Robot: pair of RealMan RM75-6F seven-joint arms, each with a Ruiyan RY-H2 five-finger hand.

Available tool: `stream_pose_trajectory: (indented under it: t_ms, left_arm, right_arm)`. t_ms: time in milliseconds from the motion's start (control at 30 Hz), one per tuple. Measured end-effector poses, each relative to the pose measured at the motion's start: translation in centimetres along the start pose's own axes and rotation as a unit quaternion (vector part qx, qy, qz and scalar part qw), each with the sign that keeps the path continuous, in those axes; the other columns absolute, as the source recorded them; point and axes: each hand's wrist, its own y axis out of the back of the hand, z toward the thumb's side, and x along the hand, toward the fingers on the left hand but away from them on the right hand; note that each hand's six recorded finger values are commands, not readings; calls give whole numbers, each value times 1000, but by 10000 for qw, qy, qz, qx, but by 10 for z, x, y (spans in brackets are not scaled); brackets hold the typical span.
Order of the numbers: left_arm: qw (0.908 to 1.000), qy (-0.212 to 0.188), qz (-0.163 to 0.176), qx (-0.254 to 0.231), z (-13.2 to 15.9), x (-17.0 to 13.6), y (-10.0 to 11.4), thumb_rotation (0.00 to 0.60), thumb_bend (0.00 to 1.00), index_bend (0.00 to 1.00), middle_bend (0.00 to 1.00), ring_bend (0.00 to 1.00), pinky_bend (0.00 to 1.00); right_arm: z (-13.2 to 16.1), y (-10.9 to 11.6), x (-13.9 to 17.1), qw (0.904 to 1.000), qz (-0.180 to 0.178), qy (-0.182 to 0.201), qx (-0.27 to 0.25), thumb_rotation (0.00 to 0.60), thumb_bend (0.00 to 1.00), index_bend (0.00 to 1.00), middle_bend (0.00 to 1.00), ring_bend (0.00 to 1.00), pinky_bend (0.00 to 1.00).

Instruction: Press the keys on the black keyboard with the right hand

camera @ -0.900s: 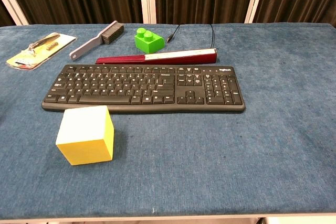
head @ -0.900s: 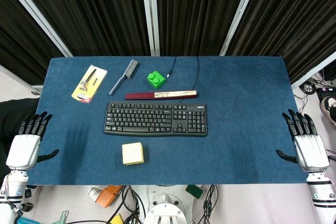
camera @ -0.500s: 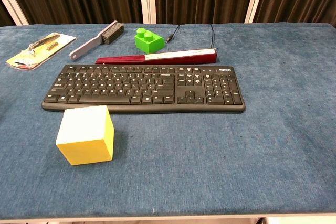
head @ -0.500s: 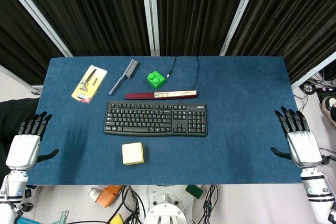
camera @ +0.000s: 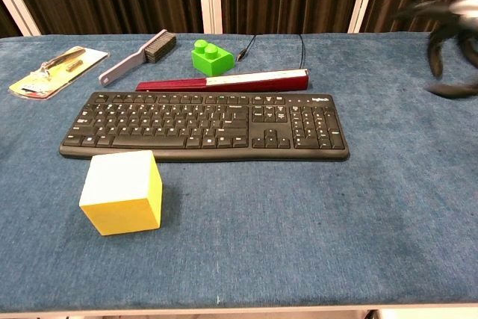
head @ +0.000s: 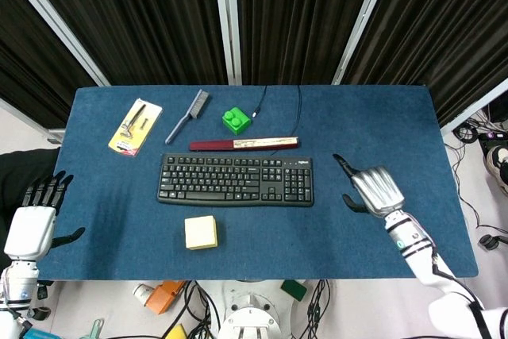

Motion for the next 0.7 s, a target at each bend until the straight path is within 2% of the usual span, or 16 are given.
stream_pose_trajectory:
  t_ms: [33,167,233,467,700]
  left_arm:
    - [10000,9,-2,0,-1,0,0,600,94,29,0,0,0]
    - [10000,59,-22,4,-5,-1,-2,600,94,29,0,0,0]
    - [10000,79,-37,5,-7,-2,-3,600,94,29,0,0,0]
    - [9999,132,-82,0,-10,-3,-8,600,94,29,0,0,0]
    - [9998,193,-110,5,-15,-4,-11,600,94,29,0,0,0]
  right_arm:
    - [7,-1,-9,9999,82,51,-38,241,994,147,867,1000,1000]
    - [39,-7,-44,9982,489,277,-184,98,1000,194,907,1000,1000]
    - [52,-11,-57,9968,675,352,-250,64,1000,202,915,1000,1000]
    - [97,-23,-98,9873,1424,502,-490,43,1000,202,916,1000,1000]
    - [133,-36,-129,9788,1913,554,-472,43,1000,203,916,1000,1000]
